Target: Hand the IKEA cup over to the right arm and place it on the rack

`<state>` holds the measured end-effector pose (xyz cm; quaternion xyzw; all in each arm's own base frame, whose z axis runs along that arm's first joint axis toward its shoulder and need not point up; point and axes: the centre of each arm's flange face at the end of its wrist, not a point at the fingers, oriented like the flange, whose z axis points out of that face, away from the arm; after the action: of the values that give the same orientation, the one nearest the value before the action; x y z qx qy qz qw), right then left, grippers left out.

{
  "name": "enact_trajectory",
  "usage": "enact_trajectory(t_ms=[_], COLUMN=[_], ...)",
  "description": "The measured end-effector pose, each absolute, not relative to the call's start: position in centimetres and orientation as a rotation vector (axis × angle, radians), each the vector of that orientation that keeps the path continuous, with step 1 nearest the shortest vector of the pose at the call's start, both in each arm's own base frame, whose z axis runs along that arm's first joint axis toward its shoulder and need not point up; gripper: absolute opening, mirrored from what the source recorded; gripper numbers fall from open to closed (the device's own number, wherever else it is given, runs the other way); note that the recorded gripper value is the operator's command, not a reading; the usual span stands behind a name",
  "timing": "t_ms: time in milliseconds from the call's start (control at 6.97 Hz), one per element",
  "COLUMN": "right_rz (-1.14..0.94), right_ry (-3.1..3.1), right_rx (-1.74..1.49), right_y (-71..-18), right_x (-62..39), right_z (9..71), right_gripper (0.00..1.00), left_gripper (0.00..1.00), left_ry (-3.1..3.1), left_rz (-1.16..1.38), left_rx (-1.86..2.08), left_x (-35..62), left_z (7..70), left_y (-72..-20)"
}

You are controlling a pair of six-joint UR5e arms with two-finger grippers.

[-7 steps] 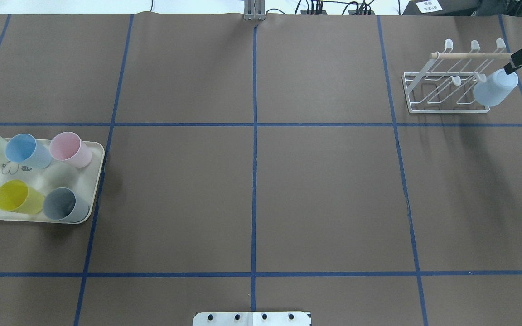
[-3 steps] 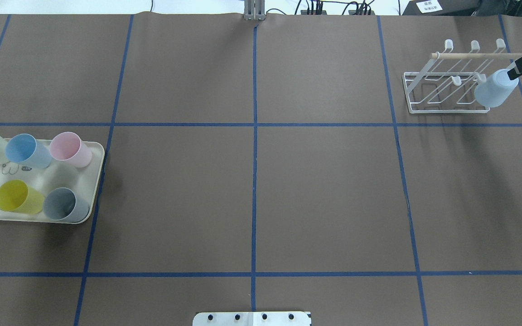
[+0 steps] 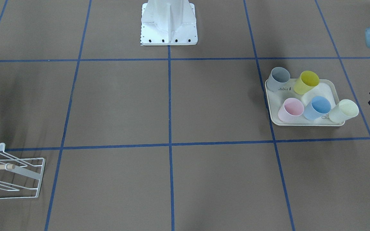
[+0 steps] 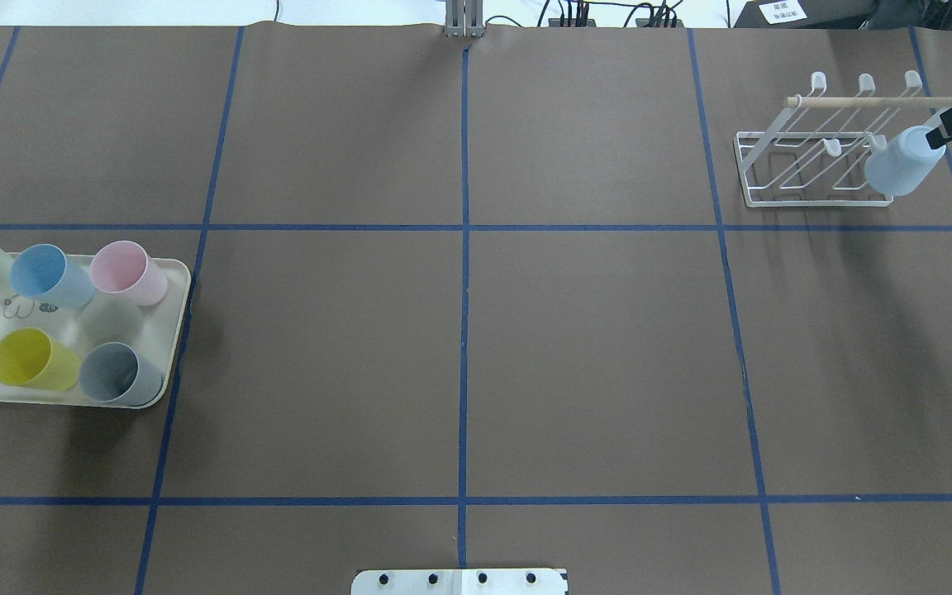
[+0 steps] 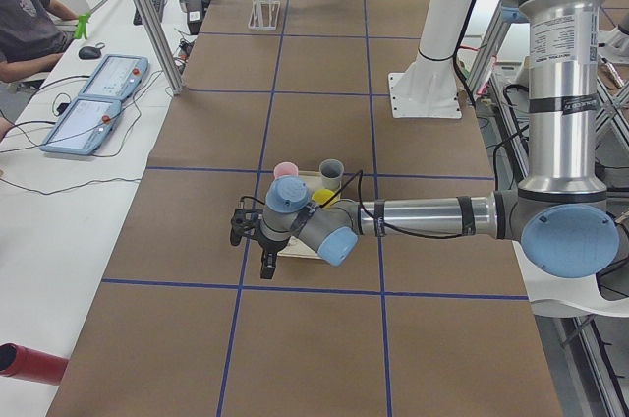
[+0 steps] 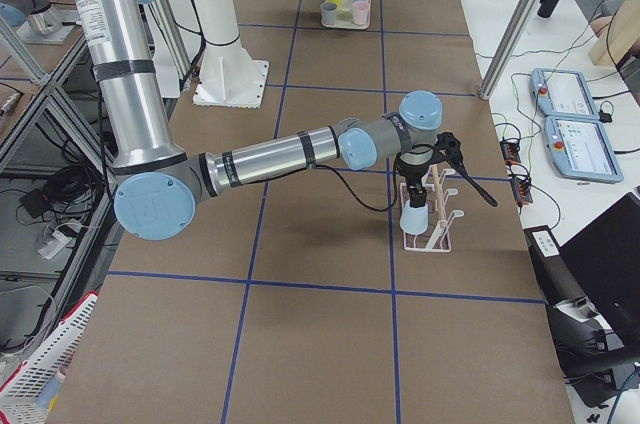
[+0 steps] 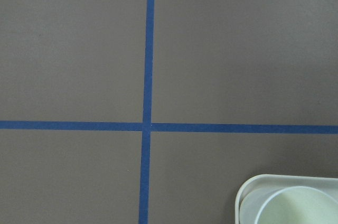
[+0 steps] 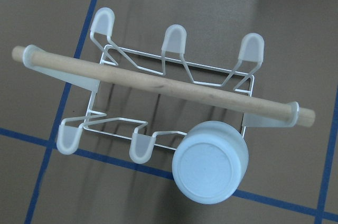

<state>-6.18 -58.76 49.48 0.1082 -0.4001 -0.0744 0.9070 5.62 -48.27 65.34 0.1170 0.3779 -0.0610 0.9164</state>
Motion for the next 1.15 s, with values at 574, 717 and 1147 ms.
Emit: enact_trajectory(t_ms=[574, 717, 1147], right_rz=[-0.154, -0.154, -0.154], right_ry=[-0.825, -0.825, -0.826], right_rx=[0.221, 0.220, 0.220], right_y=[-58.7, -58.8, -58.7], right_x=[-6.2, -6.2, -6.3], right_z=[49.6, 49.6, 49.6], right_gripper=[1.00, 1.00, 1.00], left_gripper=[0.97, 0.95, 0.30], left_ry=[0.803, 0.805, 0.812], left_rz=[-0.096, -0.080, -0.051], left_rx=[0.155, 0.138, 0.113], left_x=[8.3, 9.3, 11.0], left_z=[65.1, 65.4, 65.7], left_y=[-49.5, -49.3, -49.0])
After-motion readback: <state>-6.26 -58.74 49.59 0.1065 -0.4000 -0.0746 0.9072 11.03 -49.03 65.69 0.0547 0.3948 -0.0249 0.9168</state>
